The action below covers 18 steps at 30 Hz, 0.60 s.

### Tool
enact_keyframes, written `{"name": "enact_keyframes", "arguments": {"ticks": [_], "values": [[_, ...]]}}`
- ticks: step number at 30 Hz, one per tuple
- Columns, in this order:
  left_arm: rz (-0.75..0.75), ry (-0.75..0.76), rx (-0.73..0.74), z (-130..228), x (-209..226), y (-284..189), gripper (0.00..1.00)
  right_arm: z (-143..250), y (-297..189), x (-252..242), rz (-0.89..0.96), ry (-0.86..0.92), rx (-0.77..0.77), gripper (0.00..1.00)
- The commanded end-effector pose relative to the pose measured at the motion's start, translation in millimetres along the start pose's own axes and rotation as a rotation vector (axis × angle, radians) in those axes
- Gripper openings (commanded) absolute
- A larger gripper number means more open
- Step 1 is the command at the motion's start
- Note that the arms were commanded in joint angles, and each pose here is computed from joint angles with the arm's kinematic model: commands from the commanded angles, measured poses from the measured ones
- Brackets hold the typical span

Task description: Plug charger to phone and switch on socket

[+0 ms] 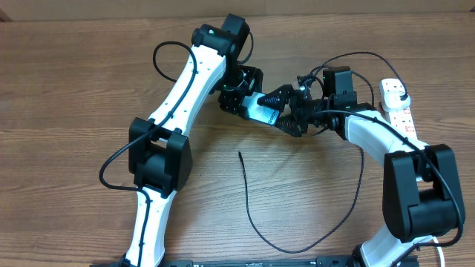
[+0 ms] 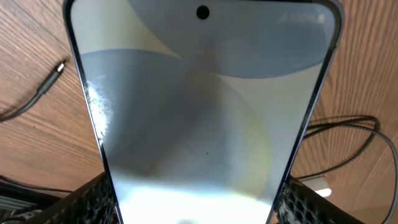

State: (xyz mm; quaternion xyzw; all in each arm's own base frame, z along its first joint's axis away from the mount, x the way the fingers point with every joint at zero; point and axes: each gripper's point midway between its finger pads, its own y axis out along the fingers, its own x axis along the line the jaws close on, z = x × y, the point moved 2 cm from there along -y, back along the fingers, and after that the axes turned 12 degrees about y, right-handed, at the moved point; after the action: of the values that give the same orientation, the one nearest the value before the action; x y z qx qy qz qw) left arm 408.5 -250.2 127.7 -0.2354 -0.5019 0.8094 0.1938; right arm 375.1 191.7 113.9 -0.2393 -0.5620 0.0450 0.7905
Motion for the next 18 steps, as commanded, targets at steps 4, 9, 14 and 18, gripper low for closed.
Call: {"name": "enact_keyframes", "arguments": {"ticks": [4,9,14,18], "values": [[0.018,-0.003,0.008,13.1,-6.7,-2.4,0.04,-4.7,-0.5,4.1,0.012,-0.060,-0.037,0.69],[0.015,0.003,0.010,16.4,-6.8,-1.0,0.04,-5.8,-0.4,3.2,0.018,-0.060,-0.045,0.43],[0.013,-0.006,0.021,21.0,-6.8,0.3,0.04,-7.6,0.8,1.7,0.030,-0.063,-0.061,0.34],[0.015,-0.010,0.044,27.0,-7.5,1.3,0.04,-7.8,4.3,0.8,0.047,-0.070,-0.076,0.34]]}}
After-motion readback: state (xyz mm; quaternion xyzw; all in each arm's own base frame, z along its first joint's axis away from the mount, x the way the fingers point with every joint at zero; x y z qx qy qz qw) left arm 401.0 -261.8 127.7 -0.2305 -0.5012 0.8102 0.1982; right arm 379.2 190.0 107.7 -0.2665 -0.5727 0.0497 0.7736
